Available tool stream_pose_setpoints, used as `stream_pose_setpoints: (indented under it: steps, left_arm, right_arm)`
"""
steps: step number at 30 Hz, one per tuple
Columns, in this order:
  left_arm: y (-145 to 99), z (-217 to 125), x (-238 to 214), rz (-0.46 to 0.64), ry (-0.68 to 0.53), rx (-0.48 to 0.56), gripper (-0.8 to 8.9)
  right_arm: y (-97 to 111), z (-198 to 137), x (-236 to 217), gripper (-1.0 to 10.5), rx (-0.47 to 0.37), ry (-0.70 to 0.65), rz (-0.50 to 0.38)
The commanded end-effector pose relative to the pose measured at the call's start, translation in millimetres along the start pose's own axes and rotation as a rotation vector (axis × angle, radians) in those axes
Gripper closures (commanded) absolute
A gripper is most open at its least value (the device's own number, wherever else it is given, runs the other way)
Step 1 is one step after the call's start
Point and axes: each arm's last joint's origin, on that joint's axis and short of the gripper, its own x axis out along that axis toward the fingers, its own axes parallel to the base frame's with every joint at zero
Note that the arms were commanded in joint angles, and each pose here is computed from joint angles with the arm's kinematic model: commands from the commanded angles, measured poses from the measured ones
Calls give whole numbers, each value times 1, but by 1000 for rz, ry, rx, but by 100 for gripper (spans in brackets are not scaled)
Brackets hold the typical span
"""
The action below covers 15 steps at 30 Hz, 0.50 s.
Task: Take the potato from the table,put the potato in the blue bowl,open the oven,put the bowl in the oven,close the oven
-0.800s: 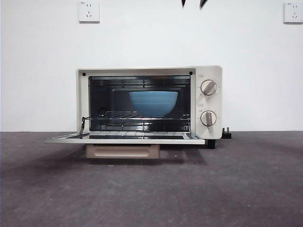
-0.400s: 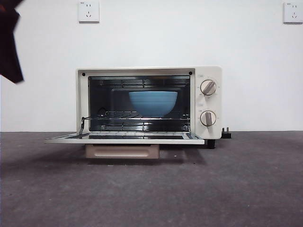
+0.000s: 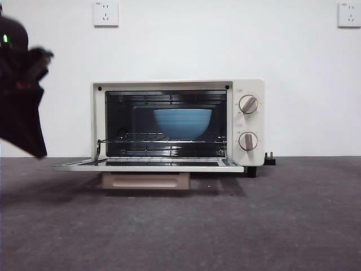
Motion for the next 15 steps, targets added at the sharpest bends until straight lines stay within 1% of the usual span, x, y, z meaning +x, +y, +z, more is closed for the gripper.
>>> stream_pose_setpoints:
  steps: [1, 3, 5, 9, 12, 15]
  left_arm:
    - [13, 4, 12, -47, 21, -41, 820]
    - [22, 6, 19, -78, 25, -71, 820]
    - [30, 7, 23, -96, 25, -98, 820]
    - [47, 8, 26, -92, 14, -171, 820]
    - [58, 8, 25, -84, -9, -227, 820]
    - [67, 11, 21, -84, -62, -281, 820]
  right_arm:
    - [-13, -20, 7, 892, -2, 84, -24]
    - [-23, -32, 9, 892, 18, 110, -30]
    - [-33, -44, 7, 892, 36, 95, -13]
    - [-48, -71, 1, 892, 71, 13, 87]
    - [-56, -96, -2, 892, 89, -4, 110]
    - [-58, -121, -2, 892, 106, 16, 126]
